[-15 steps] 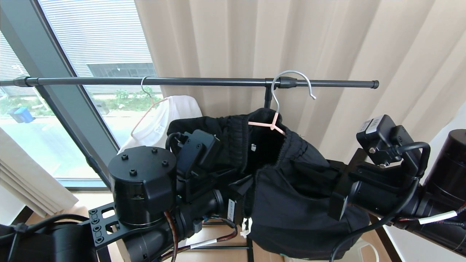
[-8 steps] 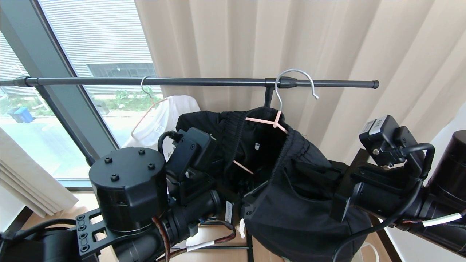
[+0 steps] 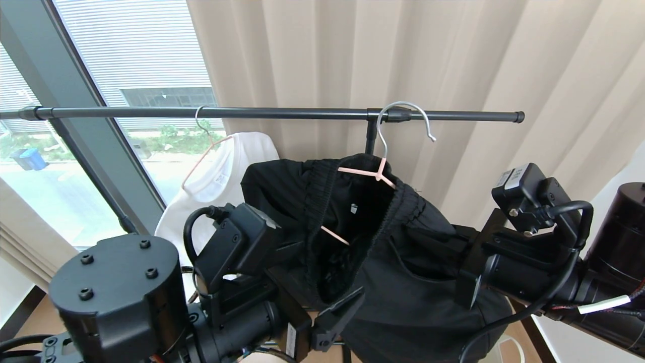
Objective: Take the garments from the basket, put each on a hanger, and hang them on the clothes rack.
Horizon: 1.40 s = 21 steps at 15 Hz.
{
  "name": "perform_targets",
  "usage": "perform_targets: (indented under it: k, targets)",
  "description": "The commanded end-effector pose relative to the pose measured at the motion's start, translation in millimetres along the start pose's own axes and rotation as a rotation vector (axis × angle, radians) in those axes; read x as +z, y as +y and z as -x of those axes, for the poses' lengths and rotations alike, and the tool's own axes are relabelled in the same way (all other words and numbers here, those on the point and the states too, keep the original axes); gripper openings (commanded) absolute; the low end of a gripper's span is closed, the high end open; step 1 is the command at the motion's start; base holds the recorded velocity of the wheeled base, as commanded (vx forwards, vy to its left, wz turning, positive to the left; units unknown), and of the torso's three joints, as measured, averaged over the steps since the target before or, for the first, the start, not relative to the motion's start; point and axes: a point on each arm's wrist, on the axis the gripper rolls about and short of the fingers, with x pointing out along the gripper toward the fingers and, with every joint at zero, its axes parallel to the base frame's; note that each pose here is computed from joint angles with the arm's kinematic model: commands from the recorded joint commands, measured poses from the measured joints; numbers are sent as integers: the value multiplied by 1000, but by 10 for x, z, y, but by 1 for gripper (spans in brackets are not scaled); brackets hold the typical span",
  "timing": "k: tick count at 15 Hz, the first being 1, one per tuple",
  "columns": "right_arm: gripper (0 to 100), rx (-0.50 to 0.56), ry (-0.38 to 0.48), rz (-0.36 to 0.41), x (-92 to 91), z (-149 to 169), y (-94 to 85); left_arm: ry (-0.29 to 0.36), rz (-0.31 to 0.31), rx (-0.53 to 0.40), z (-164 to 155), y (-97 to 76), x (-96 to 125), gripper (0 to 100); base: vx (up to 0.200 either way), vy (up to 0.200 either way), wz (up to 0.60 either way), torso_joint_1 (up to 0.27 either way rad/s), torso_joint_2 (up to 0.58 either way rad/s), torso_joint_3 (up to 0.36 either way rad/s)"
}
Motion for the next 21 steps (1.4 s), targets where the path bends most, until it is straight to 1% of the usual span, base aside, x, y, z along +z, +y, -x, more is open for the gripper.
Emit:
perform_targets:
  k: [1, 4, 6, 8, 9, 11, 12, 14, 15, 16, 17, 18, 19, 20, 21]
  targets:
    - [0, 8, 7, 0, -19, -4, 5, -33, 0, -30, 218, 9, 31, 100, 0, 0, 0, 0, 0, 0]
    - [0, 27, 7, 0, -26, 11, 7, -76, -6, -31, 380, 18, 89, 100, 0, 0, 0, 0, 0, 0]
    - [0, 41, 10, -1, -39, 15, 9, -92, -53, -1, 491, 68, 98, 100, 0, 0, 0, 0, 0, 0]
    - [0, 74, 13, -1, -58, 33, 19, -110, -101, 82, 661, 220, 156, 100, 0, 0, 0, 0, 0, 0]
    - [0, 107, 6, 1, -51, 40, 26, -100, -116, 105, 747, 257, 203, 100, 0, 0, 0, 0, 0, 0]
    - [0, 143, 10, 1, -72, 49, 2, -76, -114, 122, 849, 287, 291, 100, 0, 0, 0, 0, 0, 0]
    - [0, 194, 9, 42, -104, 66, -50, -47, -111, 138, 1026, 320, 452, 100, 0, 0, 0, 0, 0, 0]
    - [0, 232, 11, 75, -132, 68, -90, -24, -105, 103, 1137, 345, 555, 100, 0, 0, 0, 0, 0, 0]
    - [0, 276, 3, 109, -141, 66, -126, 4, -97, 69, 1205, 397, 635, 100, 0, 0, 0, 0, 0, 0]
    - [0, 284, 2, 122, -150, 65, -153, 19, -90, 49, 1230, 426, 678, 100, 0, 0, 0, 0, 0, 0]
    - [0, 314, 12, 139, -205, 77, -162, 58, -81, 6, 1257, 489, 732, 100, 0, 0, 0, 0, 0, 0]
    - [0, 327, 16, 142, -235, 80, -165, 77, -91, -24, 1279, 537, 767, 100, 0, 0, 0, 0, 0, 0]
    - [0, 334, 11, 162, -236, 84, -163, 116, -126, -81, 1234, 578, 766, 100, 0, 0, 0, 0, 0, 0]
    - [0, 336, 14, 166, -244, 83, -162, 130, -144, -99, 1207, 594, 763, 100, 0, 0, 0, 0, 0, 0]
    - [0, 345, 22, 179, -279, 93, -154, 155, -203, -161, 1138, 613, 732, 100, 0, 0, 0, 0, 0, 0]
